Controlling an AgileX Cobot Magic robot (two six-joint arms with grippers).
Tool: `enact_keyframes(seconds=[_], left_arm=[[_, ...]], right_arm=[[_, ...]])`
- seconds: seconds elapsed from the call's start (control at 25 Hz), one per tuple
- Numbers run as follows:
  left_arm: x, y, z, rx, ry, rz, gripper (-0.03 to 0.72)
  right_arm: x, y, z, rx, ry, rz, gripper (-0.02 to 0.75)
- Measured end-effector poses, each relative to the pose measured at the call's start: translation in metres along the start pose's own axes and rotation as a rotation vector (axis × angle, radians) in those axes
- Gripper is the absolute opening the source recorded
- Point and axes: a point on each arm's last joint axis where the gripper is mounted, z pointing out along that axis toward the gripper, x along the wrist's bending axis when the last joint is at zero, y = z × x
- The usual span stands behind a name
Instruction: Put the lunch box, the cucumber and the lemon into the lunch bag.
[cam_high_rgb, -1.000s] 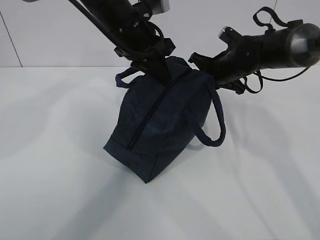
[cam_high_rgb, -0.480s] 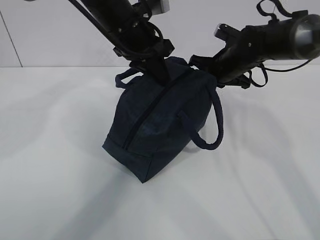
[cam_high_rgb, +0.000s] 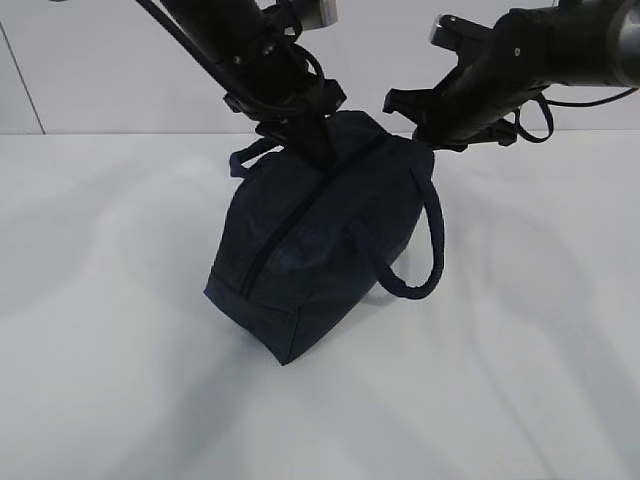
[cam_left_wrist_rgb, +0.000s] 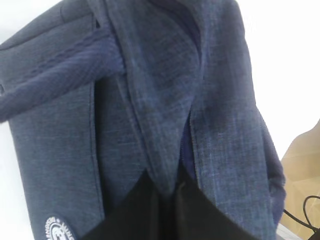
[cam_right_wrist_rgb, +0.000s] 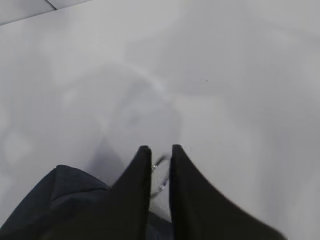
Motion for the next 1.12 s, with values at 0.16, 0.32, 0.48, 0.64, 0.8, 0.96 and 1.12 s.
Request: enact_keyframes(seconds=[0.16,0.32,0.48,0.64,0.8,0.96,1.12], left_arm=[[0.003,-0.001,0.0,0.01,0.03,0.011,-0.01],[0.007,-0.002,0.0,0.025,0.079,-0.003,-0.01],[0.009,-0.003,-0.001,0.028,0.096,-0.02,-0.009],[0.013,-0.004,-0.001,0.034,0.143,-0.083,0.003],[0.02,-0.005,-0.003,0.044,0.213,-0.124,0.097],[0.025,-0.006,-0.005,0.047,0.221,-0.143,0.353],[0.024,-0.006,-0.008,0.045,0.223,-0.143,0.5]], right_arm=[[-0.001,0.0,0.0,0.0,-0.006,-0.01,0.326],[-0.005,-0.001,-0.007,0.045,-0.062,-0.07,0.452],[-0.007,0.004,-0.033,0.081,-0.122,-0.126,0.468],[-0.007,0.007,-0.061,0.14,-0.156,-0.212,0.471],[-0.007,0.01,-0.085,0.194,-0.177,-0.283,0.476],[-0.006,0.01,-0.108,0.287,-0.193,-0.306,0.476],[-0.006,0.007,-0.125,0.391,-0.205,-0.347,0.475]])
